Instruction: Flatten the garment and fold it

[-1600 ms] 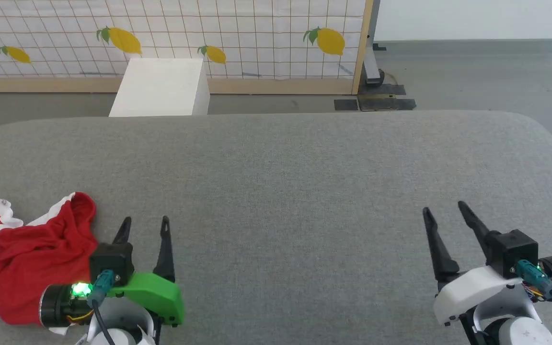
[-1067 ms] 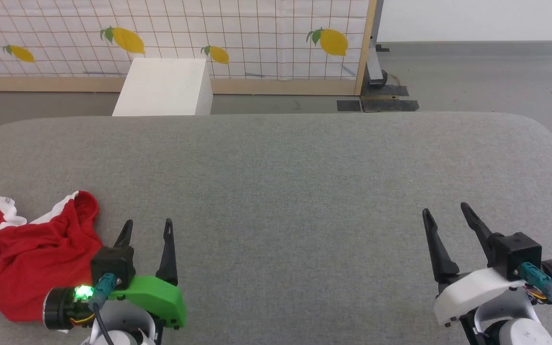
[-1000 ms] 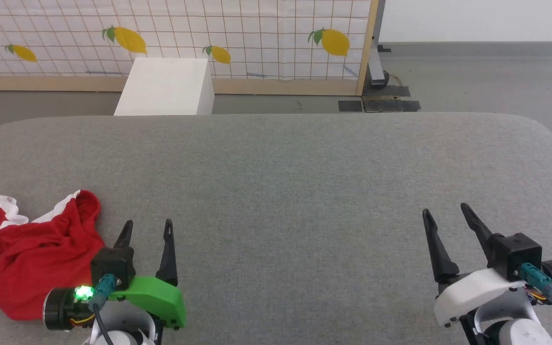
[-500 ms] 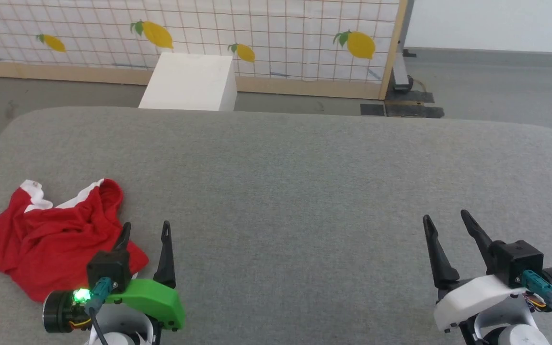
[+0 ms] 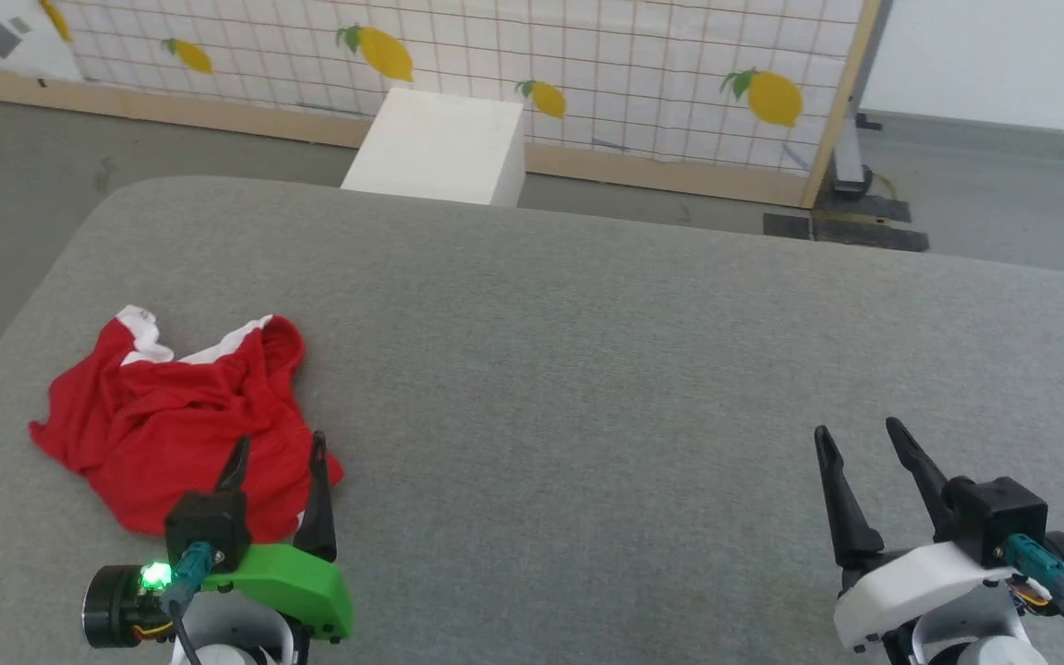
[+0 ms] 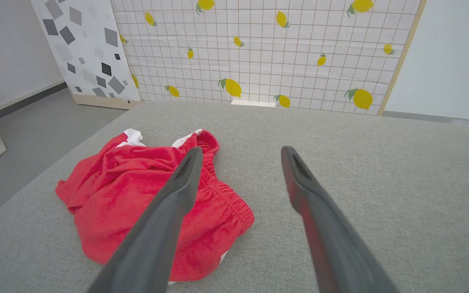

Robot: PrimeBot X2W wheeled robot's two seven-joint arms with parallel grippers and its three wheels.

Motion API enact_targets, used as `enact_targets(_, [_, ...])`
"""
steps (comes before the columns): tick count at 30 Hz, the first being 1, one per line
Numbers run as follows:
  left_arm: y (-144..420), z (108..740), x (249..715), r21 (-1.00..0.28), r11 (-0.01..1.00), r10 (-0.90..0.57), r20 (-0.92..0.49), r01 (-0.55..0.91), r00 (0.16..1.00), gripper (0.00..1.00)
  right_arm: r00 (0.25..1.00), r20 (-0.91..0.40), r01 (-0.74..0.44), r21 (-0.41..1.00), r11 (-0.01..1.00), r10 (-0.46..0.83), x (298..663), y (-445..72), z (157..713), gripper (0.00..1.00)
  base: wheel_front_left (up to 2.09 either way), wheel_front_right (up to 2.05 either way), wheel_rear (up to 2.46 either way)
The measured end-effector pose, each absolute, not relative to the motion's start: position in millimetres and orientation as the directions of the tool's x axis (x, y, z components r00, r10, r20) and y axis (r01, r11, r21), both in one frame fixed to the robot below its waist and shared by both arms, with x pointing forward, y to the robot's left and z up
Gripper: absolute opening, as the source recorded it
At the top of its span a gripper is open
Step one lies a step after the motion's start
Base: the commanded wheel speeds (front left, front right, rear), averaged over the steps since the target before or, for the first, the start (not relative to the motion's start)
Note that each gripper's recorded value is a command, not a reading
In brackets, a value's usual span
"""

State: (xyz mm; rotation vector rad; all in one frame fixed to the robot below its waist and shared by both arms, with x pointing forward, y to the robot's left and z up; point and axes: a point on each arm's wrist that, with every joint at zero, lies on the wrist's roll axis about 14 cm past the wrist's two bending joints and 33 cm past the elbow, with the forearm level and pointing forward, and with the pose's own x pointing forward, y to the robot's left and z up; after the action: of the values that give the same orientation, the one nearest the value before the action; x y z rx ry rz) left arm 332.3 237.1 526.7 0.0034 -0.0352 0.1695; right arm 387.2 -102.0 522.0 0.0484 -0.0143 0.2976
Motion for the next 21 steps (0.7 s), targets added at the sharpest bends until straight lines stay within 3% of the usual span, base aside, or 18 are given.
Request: enact_targets(21, [282,521,291,-0.038,0.947,0.321,0.045,-0.320,0.946,1.00,0.909,0.016,-0.417,0.083,0.905,0.417,393,-54,512,1.00,0.00,0.00,0.00])
